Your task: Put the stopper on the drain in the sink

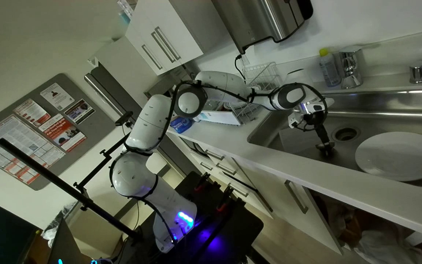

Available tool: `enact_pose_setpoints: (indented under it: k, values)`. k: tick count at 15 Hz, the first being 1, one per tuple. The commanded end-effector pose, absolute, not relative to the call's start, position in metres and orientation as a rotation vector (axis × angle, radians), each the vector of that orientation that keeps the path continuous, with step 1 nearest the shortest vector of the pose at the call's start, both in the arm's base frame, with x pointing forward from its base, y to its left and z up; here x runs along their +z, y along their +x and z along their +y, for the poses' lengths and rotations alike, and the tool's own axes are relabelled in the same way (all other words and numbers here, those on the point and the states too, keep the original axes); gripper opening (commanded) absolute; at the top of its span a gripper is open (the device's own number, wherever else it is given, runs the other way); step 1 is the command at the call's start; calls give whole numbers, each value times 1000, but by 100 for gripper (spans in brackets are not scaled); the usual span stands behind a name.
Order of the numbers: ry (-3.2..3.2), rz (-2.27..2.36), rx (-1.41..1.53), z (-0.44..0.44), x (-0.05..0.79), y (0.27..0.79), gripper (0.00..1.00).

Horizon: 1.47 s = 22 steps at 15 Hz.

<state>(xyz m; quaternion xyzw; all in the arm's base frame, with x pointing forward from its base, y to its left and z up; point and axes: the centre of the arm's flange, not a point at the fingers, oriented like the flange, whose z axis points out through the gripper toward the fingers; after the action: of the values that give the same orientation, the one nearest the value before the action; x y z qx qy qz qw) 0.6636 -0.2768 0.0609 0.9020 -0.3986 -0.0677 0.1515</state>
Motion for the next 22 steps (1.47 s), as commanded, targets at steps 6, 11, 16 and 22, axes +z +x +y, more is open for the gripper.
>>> enact_pose_setpoints:
  k: [6,11,16,22]
  values:
    - [2566,-1173,-272,-279,48,685,38]
    - [2566,-1161,-261,-276,47,688,1]
    - [2566,-1151,-231,-273,51,689,2]
    - [2593,-1175,0,-270,77,679,2]
